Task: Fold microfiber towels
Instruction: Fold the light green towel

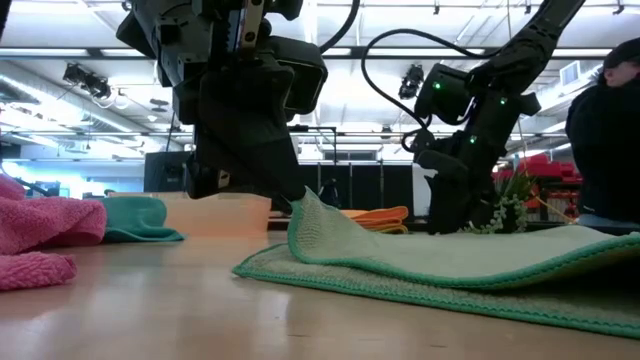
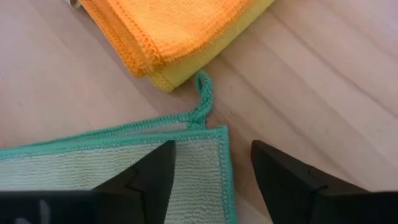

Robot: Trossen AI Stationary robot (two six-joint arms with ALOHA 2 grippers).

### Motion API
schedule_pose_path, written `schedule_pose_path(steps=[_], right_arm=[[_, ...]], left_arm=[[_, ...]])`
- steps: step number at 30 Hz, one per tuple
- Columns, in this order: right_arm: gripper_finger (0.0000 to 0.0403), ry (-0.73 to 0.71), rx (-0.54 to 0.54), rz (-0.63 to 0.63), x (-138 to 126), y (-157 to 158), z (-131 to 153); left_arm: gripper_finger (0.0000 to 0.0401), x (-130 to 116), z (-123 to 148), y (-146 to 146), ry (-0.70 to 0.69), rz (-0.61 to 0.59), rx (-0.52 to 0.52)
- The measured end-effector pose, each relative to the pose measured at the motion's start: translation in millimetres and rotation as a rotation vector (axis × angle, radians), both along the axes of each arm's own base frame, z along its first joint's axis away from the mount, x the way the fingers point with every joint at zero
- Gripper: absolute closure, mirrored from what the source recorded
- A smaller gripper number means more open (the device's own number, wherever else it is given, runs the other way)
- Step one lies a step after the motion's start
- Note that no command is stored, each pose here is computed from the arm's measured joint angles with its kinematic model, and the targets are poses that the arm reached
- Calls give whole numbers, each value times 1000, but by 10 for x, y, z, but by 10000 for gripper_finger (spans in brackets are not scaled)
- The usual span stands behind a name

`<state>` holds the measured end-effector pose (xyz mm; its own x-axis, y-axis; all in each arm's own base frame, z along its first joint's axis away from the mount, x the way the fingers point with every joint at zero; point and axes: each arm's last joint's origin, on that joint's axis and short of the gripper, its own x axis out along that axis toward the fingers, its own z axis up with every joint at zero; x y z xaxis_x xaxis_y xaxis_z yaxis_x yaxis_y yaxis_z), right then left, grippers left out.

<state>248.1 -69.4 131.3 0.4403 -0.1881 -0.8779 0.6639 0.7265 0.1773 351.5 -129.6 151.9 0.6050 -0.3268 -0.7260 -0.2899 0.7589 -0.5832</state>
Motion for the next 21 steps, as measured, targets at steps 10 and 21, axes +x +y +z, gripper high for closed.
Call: schedule_pose_path(steps=[10, 21], right_arm=[[248, -5, 20, 8, 1, 6, -1], [362, 7, -13, 39, -1, 2, 0]], left_arm=[[386, -2, -3, 1, 3, 0, 1], [394, -2, -2, 2, 3, 0, 1]])
